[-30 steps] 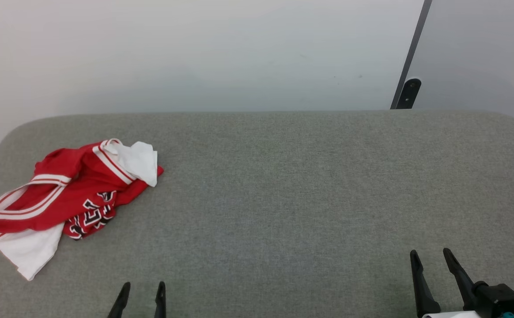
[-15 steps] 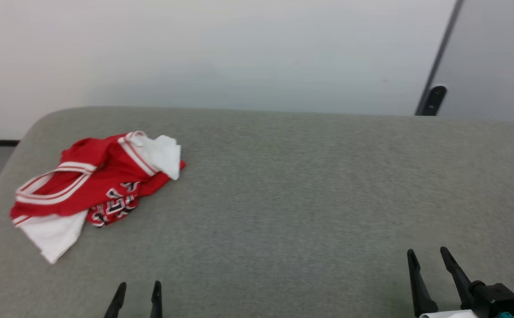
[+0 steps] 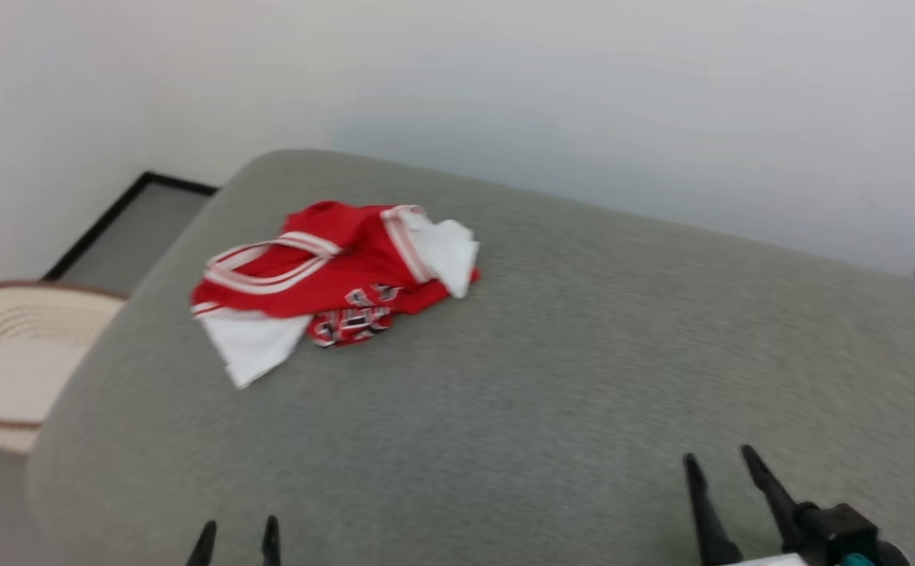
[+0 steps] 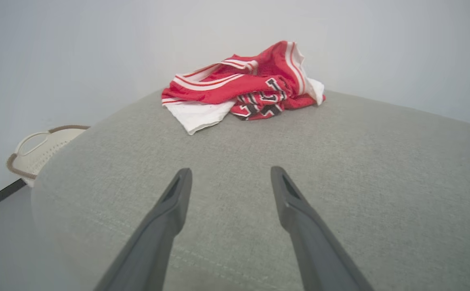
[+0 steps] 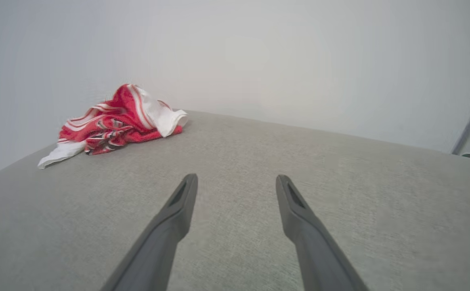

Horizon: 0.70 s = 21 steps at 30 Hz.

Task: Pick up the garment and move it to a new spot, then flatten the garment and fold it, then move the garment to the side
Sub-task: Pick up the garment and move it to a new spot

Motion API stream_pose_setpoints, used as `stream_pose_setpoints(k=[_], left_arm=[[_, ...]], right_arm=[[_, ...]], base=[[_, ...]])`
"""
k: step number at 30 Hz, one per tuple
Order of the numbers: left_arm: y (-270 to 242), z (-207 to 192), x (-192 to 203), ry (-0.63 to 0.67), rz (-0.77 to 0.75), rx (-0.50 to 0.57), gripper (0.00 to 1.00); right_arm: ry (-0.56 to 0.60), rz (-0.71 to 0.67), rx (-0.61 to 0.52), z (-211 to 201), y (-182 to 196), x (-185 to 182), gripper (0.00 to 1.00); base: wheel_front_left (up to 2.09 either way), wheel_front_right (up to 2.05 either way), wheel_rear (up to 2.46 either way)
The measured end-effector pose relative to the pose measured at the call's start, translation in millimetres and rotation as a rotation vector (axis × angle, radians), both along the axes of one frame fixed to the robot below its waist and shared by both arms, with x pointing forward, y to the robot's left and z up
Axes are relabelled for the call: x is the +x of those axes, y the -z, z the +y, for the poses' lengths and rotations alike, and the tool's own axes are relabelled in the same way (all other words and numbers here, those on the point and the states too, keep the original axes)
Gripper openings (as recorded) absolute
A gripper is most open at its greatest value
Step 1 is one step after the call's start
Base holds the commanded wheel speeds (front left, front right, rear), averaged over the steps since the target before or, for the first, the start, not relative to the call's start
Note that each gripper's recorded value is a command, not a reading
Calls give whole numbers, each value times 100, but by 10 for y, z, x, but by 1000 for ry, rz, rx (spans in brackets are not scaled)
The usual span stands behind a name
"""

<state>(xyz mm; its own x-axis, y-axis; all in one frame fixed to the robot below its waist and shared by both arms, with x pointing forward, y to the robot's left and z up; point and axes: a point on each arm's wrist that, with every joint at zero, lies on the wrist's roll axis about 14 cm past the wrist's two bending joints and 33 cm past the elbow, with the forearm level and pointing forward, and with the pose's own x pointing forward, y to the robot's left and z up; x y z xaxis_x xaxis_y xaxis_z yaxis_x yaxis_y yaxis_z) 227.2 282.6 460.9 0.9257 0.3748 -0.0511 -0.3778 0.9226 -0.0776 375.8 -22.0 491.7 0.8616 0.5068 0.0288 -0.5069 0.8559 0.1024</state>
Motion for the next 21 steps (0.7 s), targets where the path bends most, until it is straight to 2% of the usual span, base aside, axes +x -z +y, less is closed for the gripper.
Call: stream_pose_setpoints(k=[6, 10, 15, 21], left_arm=[[-56, 338, -454, -201, -30, -23, 100], [-61, 442, -688, -300, -30, -34, 100], [-43, 465, -825, -361, -15, -47, 100], [-57, 437, -812, -357, -18, -49, 100]], right_arm=[[-233, -37, -8, 774, -162, -27, 100], [-350, -41, -16, 1122, -179, -80, 100], [-418, -24, -27, 1302, -109, -79, 100], [-436, -24, -24, 1349, -106, -64, 100]], base=[[0, 0, 0], [0, 0, 0], [0, 0, 0], [0, 0, 0]])
